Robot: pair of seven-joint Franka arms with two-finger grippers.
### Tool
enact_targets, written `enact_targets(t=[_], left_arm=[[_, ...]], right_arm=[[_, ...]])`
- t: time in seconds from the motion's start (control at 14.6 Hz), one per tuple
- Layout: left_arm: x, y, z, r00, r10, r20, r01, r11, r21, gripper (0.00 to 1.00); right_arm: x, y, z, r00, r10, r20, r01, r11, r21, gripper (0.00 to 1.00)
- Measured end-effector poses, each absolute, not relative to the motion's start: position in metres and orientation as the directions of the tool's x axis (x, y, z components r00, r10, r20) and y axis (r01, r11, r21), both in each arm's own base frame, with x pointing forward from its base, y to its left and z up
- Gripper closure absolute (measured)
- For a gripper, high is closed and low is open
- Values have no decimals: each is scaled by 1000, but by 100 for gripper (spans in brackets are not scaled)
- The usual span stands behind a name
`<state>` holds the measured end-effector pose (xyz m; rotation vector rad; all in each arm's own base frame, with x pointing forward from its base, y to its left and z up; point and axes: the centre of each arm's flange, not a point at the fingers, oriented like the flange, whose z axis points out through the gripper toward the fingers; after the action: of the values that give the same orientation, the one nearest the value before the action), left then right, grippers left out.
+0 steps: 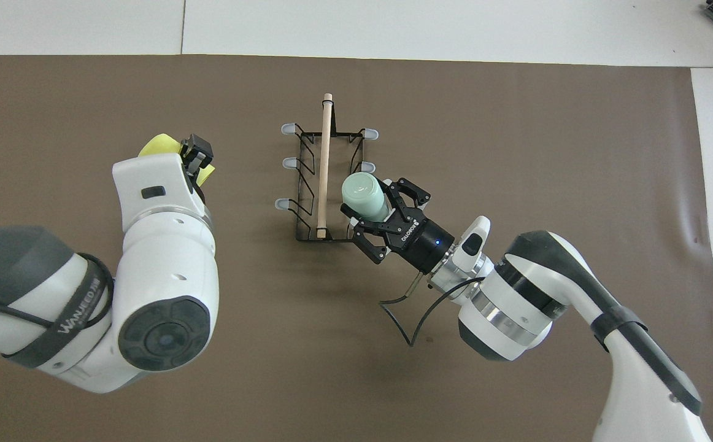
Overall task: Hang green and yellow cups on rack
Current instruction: 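Hang the green cup on a rack peg while the left gripper brings the yellow cup, then open the right gripper and withdraw while the left gripper hangs the yellow cup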
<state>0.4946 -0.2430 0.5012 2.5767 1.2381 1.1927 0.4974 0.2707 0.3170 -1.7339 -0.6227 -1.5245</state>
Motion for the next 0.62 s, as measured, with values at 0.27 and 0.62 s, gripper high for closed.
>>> enact_targets(t=[0.27, 0.62], left_arm=[[470, -280, 480, 357, 609, 709, 626, -719, 303, 30], [460, -304, 451, 337, 566, 752, 610, -740, 284, 30]], right_arm=[[497, 273, 284, 173, -86, 981, 769, -611, -189, 31], [500, 270, 282, 172, -87, 981, 765, -616, -188, 16]])
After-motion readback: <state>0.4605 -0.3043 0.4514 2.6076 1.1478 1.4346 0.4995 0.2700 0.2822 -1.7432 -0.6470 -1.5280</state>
